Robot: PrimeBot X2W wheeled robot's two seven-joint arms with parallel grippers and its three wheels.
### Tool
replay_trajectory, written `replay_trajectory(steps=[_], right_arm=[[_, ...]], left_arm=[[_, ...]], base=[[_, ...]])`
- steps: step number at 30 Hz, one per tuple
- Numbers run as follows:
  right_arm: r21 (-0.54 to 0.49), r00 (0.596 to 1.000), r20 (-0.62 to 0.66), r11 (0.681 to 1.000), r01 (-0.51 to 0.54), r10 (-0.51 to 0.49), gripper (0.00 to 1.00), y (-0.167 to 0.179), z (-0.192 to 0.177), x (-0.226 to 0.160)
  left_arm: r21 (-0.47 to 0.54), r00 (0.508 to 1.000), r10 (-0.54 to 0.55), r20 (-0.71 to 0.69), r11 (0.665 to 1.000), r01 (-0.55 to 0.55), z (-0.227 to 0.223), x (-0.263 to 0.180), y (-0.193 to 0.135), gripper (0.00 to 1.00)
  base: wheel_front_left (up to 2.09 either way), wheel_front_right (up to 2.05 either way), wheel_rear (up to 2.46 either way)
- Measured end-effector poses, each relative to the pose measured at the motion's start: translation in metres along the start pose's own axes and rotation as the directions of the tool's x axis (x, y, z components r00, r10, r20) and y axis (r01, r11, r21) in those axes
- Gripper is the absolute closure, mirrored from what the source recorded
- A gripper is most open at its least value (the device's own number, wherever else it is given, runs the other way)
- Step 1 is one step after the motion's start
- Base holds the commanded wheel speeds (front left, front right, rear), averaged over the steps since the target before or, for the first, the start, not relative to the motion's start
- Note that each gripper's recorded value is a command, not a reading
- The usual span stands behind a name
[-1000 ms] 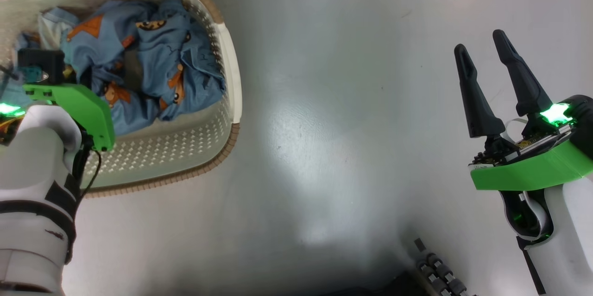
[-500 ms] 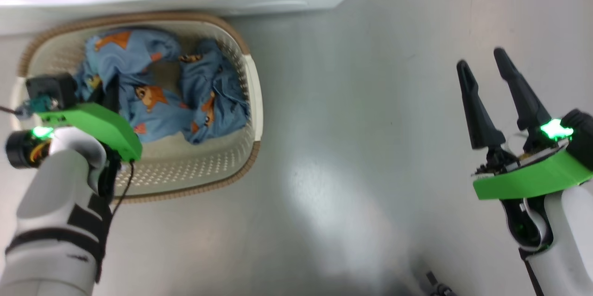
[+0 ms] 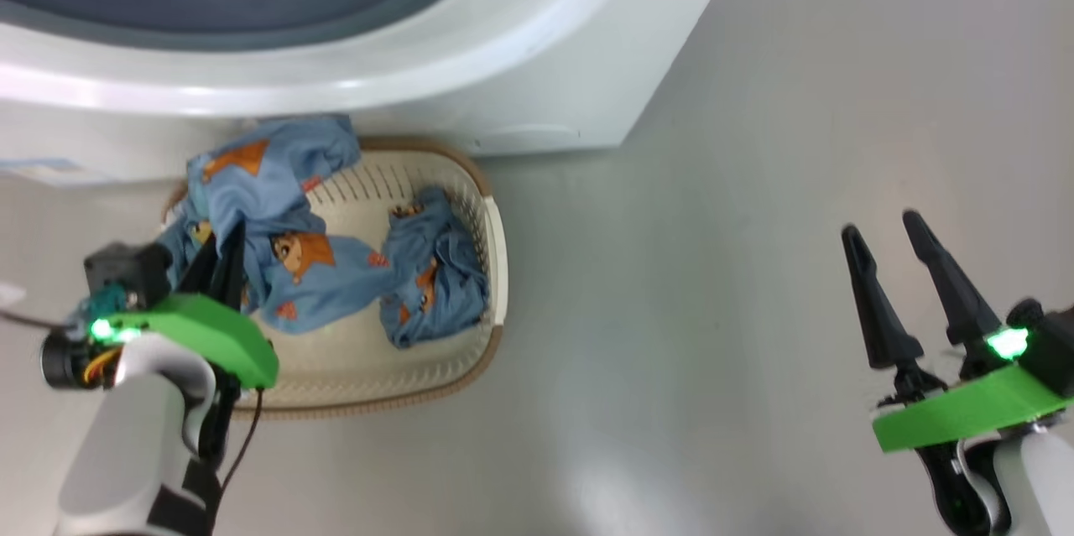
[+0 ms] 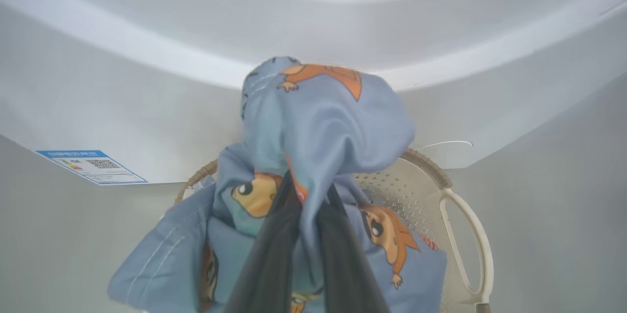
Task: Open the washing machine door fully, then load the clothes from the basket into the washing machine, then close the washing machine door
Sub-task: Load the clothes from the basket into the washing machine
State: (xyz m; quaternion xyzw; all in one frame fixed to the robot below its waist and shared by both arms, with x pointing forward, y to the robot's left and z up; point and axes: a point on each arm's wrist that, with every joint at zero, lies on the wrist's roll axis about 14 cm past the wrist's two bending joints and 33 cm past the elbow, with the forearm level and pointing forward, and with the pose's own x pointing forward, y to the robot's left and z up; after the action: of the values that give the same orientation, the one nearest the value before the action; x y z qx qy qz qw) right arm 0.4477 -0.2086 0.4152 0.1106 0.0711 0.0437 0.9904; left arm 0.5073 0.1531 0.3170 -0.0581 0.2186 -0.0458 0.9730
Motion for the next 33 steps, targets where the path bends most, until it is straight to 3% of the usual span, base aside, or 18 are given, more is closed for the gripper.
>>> replay_trajectory(steps=[14,22,33], right_arm=[[-0.002,0.996,0.08,0.999,0.037,-0.037,0.0,0.0,0.038,-0.064],[0.009,0.991,0.115,0.998,0.064,-0.065,0.0,-0.003,0.048,-0.084],[0.008,0.989,0.112,0.995,0.096,-0.096,0.0,-0.012,0.047,-0.097]], left_arm=[[0.027,0.962,0.011,0.273,0.999,-0.02,0.071,-0.094,0.0,1.0],[0.003,0.935,0.082,0.344,0.996,-0.089,0.077,-0.141,0.009,1.0],[-0.001,0.92,0.106,0.376,0.993,-0.114,0.077,-0.172,0.008,1.0]], base=[[0.0,0.0,0.0],[0.0,0.0,0.0],[0.0,0.0,0.0]])
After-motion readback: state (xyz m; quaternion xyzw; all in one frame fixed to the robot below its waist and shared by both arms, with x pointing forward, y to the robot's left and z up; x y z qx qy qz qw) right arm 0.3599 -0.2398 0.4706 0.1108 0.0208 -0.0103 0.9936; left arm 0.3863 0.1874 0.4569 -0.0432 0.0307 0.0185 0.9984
